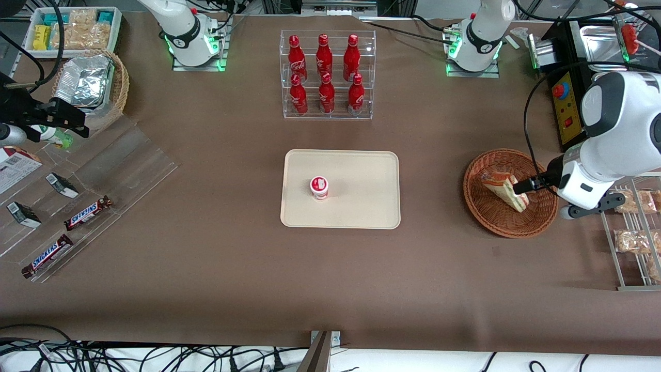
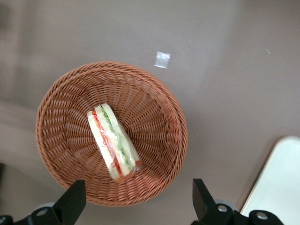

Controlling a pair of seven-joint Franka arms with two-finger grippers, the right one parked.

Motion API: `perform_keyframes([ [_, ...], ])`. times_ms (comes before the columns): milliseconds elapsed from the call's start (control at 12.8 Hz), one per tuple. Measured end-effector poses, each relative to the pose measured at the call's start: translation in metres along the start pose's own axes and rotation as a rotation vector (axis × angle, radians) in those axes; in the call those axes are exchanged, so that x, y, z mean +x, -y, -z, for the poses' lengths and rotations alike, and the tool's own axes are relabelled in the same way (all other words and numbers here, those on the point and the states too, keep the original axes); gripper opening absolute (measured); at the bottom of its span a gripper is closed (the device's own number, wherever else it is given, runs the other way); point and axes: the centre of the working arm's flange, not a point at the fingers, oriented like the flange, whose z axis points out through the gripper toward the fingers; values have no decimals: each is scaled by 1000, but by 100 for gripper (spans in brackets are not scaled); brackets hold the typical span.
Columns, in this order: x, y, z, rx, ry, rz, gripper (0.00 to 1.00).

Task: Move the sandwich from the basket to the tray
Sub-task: 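Move the left gripper over the sandwich in the wicker basket and lower it, then close the left gripper on the wrapped sandwich's end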

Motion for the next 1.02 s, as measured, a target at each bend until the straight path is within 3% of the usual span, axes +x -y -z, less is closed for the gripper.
perform_keyframes([
  [157, -6, -1, -24, 21, -7, 94, 100],
  [391, -19, -3, -61, 110, -63, 172, 100],
  [626, -35, -1, -100, 130, -92, 207, 100],
  [861, -49, 6, -130, 192, -154, 247, 100],
  [1017, -53, 8, -137, 193, -160, 274, 100],
])
